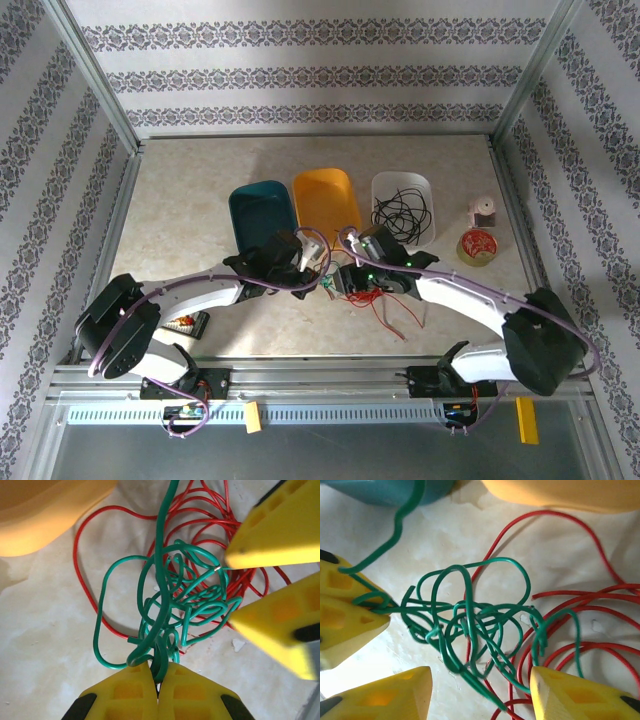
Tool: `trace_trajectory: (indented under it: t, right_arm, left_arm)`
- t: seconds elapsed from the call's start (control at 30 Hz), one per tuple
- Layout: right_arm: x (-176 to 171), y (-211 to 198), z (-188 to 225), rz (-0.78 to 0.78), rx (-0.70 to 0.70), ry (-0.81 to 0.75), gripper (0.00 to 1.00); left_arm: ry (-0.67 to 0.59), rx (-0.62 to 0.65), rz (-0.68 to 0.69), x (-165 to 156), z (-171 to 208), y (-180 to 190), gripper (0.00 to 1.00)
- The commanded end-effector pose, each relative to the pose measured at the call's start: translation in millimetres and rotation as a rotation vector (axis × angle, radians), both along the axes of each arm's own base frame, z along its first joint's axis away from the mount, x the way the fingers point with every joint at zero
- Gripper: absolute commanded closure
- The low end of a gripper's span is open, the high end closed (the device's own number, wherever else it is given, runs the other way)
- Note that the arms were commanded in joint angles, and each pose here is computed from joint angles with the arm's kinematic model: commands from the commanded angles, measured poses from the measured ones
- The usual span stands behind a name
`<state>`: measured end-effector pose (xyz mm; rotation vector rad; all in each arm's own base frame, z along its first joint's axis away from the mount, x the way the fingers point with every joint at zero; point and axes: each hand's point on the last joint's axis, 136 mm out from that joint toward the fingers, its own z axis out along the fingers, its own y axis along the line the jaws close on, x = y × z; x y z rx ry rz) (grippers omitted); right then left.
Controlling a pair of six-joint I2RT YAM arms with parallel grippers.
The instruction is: Untangle the cables
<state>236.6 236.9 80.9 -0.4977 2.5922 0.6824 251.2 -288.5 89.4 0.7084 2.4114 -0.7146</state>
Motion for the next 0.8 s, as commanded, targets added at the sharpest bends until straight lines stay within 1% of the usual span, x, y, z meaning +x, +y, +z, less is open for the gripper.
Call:
trace_trajectory:
  t: [0.0, 0.07, 0.1, 0.13, 0.2, 0.23, 0.3, 0.37, 0.4, 0.6, 0.7, 0.77]
  right_arm:
    - [22.5, 14.6, 8.4, 0.022, -0.004, -0.064, 0.46]
    - [32.4, 13.5, -3.3, 0.004, -0.050, -0.063, 0.46]
    - [35.9, 12.8, -10.1, -0.003, -0.068, -0.046, 0.49]
    - [36.4, 13.3, -17.2, -0.001, -0.076, -0.016, 0.53]
    - [31.7, 10.9, -34.0, -0.002, -0.102, 0.056, 0.66]
    - [27.2, 10.2, -40.0, 0.005, -0.109, 0.080, 0.70]
    - [17.0, 3.7, -51.0, 0.006, -0.124, 0.109, 0.71]
    - [9.0, -2.7, -58.1, 0.002, -0.133, 0.120, 0.70]
    - [5.3, -4.4, -60.3, 0.002, -0.132, 0.126, 0.70]
    - [-7.5, -9.8, -67.1, 0.002, -0.128, 0.139, 0.70]
    - [-10.4, -10.3, -66.1, 0.006, -0.116, 0.135, 0.70]
    - [-12.1, -10.5, -65.6, 0.009, -0.111, 0.136, 0.70]
  left_arm:
    - [0.027, -0.055, -0.023, -0.8, 14.7, -7.9, 1.00]
    - [0.038, -0.075, -0.028, -2.1, 16.2, -8.4, 1.00]
    - [0.045, -0.086, -0.020, -1.4, 16.8, -7.2, 1.00]
    - [0.049, -0.091, -0.010, -0.2, 16.8, -4.9, 1.00]
    - [0.058, -0.102, 0.032, 4.2, 15.6, 4.5, 1.00]
    - [0.057, -0.105, 0.054, 6.8, 15.4, 9.7, 0.98]
    - [0.057, -0.114, 0.078, 8.9, 15.5, 17.3, 0.81]
    - [0.060, -0.107, 0.073, 7.5, 14.0, 19.4, 0.58]
    - [0.063, -0.107, 0.062, 6.4, 12.9, 18.5, 0.54]
    - [0.084, -0.096, 0.037, 12.7, 4.9, 9.2, 0.36]
    - [0.079, -0.118, 0.000, 15.9, 8.3, -0.2, 0.35]
    - [0.089, -0.108, -0.024, 17.3, 6.6, -4.6, 0.34]
